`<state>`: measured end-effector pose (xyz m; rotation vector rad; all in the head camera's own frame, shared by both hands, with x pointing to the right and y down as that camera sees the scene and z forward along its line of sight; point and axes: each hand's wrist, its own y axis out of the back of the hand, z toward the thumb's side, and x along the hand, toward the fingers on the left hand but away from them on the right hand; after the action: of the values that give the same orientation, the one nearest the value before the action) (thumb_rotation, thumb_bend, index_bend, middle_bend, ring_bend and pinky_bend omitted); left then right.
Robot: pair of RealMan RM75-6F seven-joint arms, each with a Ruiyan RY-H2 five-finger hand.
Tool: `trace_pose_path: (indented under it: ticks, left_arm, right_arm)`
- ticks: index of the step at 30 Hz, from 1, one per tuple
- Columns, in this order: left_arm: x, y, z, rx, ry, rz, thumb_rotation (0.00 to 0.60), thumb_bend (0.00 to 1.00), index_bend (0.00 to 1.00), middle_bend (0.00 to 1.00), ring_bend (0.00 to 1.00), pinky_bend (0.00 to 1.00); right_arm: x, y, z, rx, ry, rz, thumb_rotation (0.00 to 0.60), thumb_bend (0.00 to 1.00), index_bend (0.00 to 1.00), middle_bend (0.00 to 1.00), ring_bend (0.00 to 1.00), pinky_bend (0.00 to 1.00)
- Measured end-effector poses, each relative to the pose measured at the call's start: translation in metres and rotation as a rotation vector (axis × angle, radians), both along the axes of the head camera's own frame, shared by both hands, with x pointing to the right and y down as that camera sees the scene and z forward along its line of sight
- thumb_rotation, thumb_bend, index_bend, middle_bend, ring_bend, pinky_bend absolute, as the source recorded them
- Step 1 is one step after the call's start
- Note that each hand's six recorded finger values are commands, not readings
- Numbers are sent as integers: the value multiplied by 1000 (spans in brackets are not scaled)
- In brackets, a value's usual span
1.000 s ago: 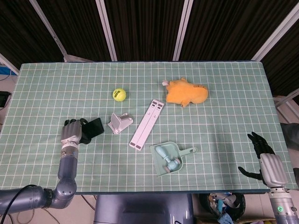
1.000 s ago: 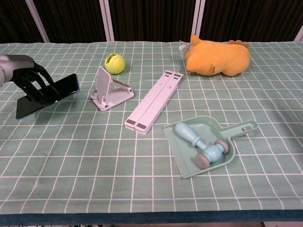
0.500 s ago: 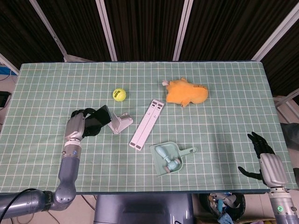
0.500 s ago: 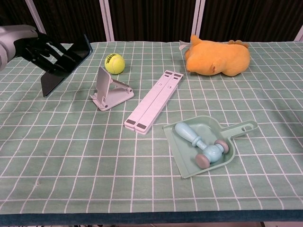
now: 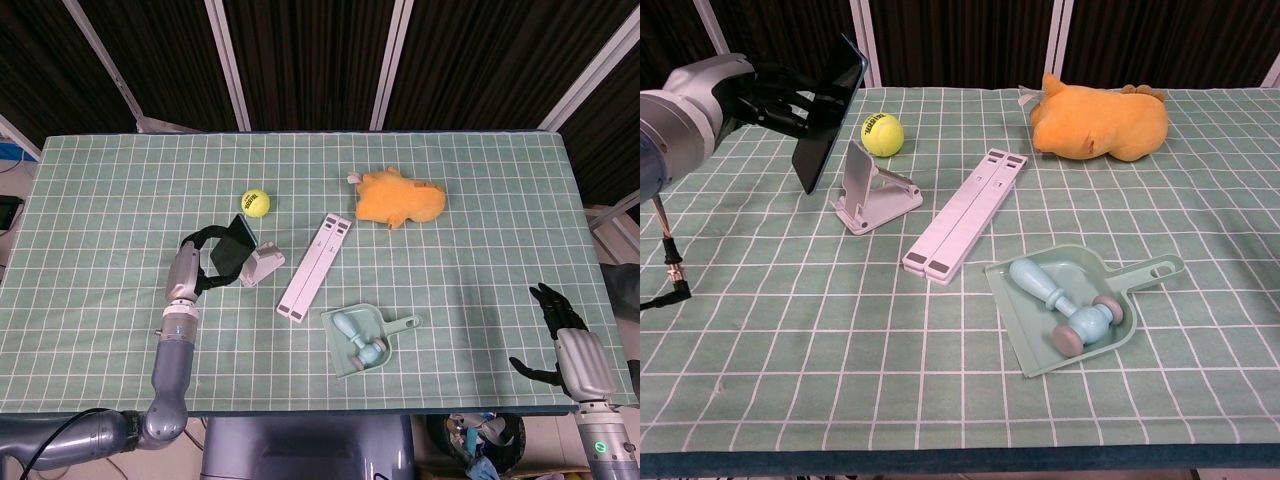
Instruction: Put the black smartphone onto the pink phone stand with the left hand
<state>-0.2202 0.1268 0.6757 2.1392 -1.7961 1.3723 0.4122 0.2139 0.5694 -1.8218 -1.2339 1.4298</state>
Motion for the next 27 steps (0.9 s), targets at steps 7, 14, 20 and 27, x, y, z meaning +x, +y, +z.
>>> trace_pose_path:
  ticks: [7,14,20,27]
  left_arm:
    - [8,11,17,-11,69,-59,600,326,439,525,80,16]
    - [14,11,19,29,161,-96,600,327,438,525,80,17]
    - [16,11,23,52,209,-119,600,327,439,525,80,16]
    - [16,13,29,46,242,-144,600,327,439,525,80,16]
  right_arm:
    - [0,0,0,-2,-5,3,600,230,0,0,0,185]
    - [0,0,1,-7,-7,6,600,231,0,0,0,185]
    - [0,0,0,-8,-9,8,600,231,0,0,0,186]
    - [1,0,0,-9,-11,14,600,230,0,0,0,185]
